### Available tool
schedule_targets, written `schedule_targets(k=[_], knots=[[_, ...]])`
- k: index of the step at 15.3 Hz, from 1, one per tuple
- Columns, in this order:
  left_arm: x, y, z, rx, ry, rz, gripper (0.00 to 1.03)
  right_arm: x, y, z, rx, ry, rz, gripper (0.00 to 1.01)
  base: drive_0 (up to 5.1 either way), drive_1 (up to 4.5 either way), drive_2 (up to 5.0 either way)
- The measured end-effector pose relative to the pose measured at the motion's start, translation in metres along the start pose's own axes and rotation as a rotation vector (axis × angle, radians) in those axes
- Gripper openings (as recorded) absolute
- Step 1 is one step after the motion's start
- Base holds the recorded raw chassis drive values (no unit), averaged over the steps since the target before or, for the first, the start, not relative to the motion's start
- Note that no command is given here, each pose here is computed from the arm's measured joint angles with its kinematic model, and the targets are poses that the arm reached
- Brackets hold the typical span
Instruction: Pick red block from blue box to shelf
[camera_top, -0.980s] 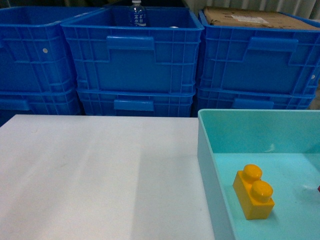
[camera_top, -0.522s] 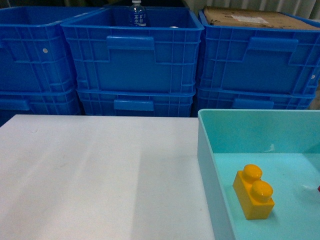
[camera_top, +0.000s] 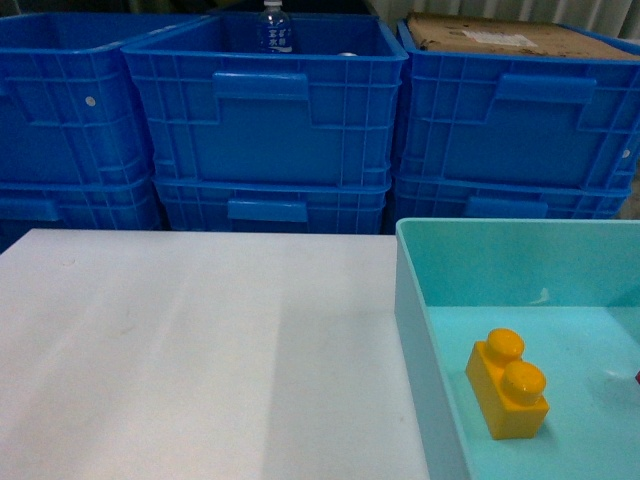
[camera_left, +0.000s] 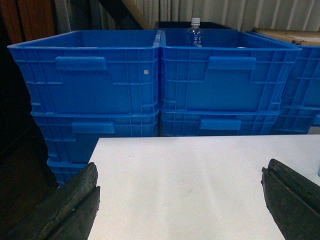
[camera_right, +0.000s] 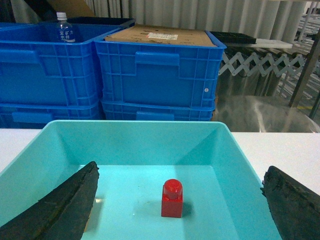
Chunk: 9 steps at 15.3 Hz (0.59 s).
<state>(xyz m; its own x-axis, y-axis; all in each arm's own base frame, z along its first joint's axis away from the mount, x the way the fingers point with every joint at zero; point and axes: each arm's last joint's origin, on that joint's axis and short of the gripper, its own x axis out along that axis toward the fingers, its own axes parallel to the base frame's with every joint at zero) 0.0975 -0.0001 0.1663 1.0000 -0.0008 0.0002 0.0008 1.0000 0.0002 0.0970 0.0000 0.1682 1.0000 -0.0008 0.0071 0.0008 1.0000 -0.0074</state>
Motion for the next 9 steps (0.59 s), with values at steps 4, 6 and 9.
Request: schedule_targets(k=[4,6,9], knots=[[0.0000,0.0000,0.0000,0.000,0.000,0.000,0.98,0.0000,0.0000,0.0000,0.000,0.000,0.000,0.88,0.0,0.00,0.0],[0.0000,0.0000,0.0000,0.000,0.000,0.000,0.98,0.0000,0.0000,0.0000,-0.001,0.000,0.000,0.77,0.0,0.00,0.0],[0.0000,0.0000,0.0000,0.000,0.000,0.000,0.98,0.0000,0.0000,0.0000,0.000,0.000,0.000,0.98,0.0,0.00,0.0]])
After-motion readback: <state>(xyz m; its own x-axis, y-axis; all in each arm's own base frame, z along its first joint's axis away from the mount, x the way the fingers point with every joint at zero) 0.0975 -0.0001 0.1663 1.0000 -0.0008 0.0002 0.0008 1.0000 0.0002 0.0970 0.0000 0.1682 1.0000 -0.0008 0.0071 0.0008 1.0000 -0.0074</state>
